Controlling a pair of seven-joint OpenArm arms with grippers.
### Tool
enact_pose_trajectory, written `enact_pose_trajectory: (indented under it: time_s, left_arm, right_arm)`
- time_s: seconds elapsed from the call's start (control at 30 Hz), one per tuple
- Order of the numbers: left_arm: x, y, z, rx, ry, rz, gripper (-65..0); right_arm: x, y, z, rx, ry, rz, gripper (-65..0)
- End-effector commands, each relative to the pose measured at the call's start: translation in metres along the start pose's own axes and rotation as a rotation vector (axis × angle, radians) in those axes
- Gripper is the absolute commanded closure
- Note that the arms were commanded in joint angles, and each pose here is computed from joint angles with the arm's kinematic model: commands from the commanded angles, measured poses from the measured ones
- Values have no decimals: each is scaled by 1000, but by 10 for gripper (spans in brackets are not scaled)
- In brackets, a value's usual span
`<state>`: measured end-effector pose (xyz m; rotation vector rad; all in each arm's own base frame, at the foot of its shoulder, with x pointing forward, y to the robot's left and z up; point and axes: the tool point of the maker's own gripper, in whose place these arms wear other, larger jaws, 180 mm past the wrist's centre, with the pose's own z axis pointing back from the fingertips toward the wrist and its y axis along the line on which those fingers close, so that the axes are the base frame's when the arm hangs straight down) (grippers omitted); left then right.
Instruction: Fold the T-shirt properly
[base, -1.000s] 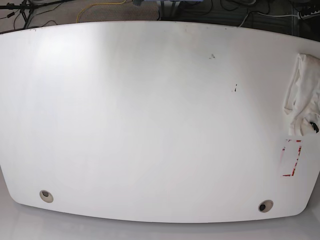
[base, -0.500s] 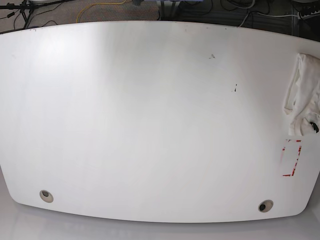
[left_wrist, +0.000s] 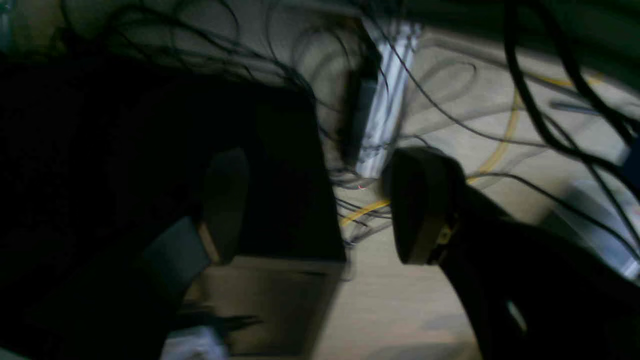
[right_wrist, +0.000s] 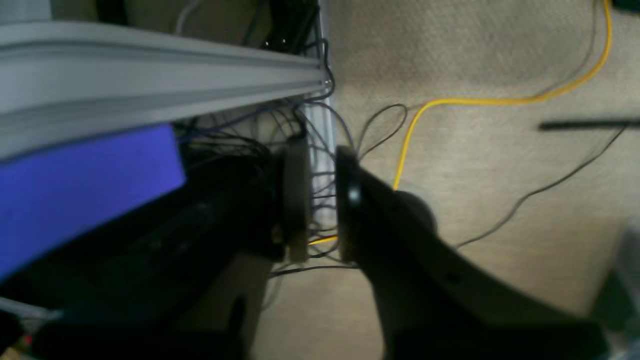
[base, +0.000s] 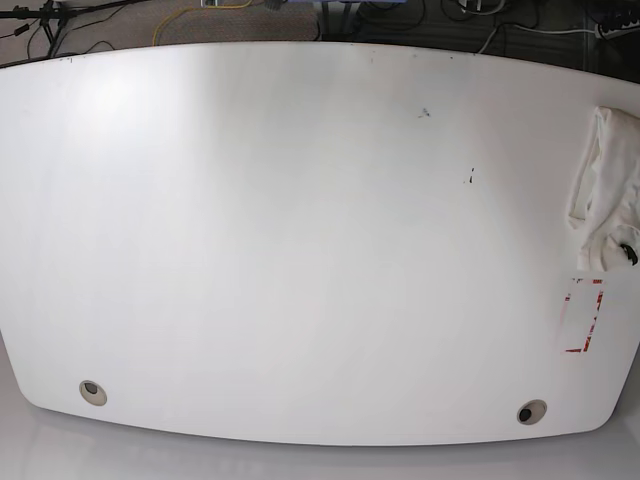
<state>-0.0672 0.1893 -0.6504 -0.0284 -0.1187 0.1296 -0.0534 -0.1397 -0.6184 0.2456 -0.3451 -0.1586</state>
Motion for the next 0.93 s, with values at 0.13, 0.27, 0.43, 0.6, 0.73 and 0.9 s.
enact_pose_trajectory:
  time_s: [0.13, 0.27, 0.43, 0.6, 0.73, 0.9]
  left_arm:
    - [16, 6, -5, 34, 10, -47, -410]
    - [24, 5, -8, 33, 35, -40, -410]
    - [28, 4, -9, 33, 41, -38, -410]
    - [28, 3, -9, 31, 41, -38, -410]
    - [29, 3, -9, 31, 38, -39, -410]
    - [29, 3, -9, 31, 37, -39, -408]
  right_arm:
    - [9, -1, -20, -21, 38, 62, -92]
    - [14, -7, -27, -33, 64, 98, -92]
    - [15, -7, -30, -32, 82, 108, -94]
    - [16, -8, -30, -32, 82, 109, -94]
    - [24, -7, -34, -31, 69, 108, -94]
    - [27, -6, -35, -31, 64, 107, -94]
